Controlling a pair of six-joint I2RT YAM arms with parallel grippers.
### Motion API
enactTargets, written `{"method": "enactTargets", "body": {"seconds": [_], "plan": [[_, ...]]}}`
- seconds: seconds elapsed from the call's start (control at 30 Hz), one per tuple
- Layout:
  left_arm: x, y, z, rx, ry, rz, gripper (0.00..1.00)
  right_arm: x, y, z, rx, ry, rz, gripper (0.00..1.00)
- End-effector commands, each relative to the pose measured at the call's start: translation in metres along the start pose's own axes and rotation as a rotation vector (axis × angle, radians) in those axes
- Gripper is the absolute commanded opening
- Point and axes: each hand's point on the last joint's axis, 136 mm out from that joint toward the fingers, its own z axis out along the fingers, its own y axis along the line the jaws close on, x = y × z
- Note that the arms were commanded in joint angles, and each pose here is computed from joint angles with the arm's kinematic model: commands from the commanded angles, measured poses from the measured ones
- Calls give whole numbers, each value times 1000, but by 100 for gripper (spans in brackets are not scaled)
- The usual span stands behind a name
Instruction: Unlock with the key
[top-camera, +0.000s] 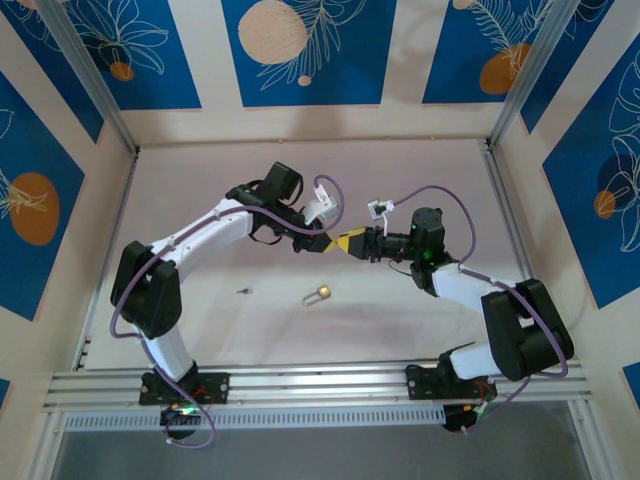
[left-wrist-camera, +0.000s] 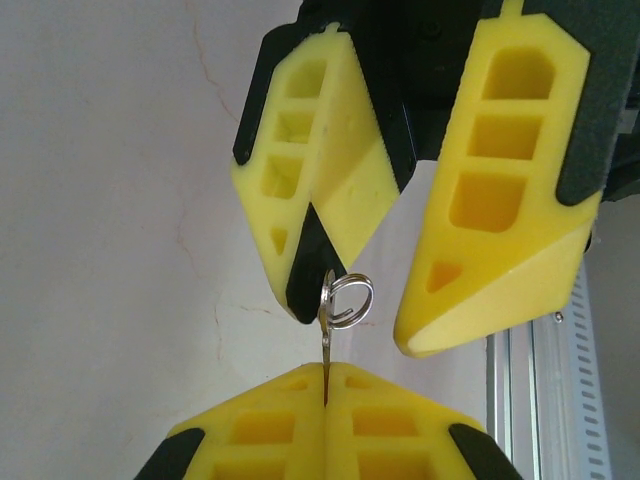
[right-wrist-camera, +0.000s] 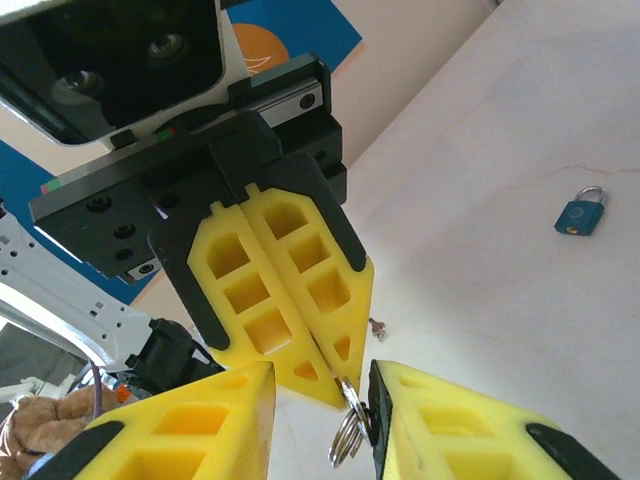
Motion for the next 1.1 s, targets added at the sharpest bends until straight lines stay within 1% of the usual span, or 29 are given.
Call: {"method": "enactTargets", "body": {"seconds": [0.0,0.4,0.63,0.87,1.0,1.07], "plan": [[6,1,-1,16,2,-32,0,-3,3,-4,11,-12,-35,31],[2,5,-3,12,-12,-35,0,8,1,-3,11,11,-25,18],[0,7,0,23,-21,-45,0,7,5,-1,-5,22,-29,16],[3,11,2,14,-13,-55,0,7,7,1,3,25,-31,5],[2,13,1,-6,-13,-53,0,8,6,1,18,27,-31,0],[2,15,1,-22,-15,-52,6,8,6,2,34,27,-33,0]]}}
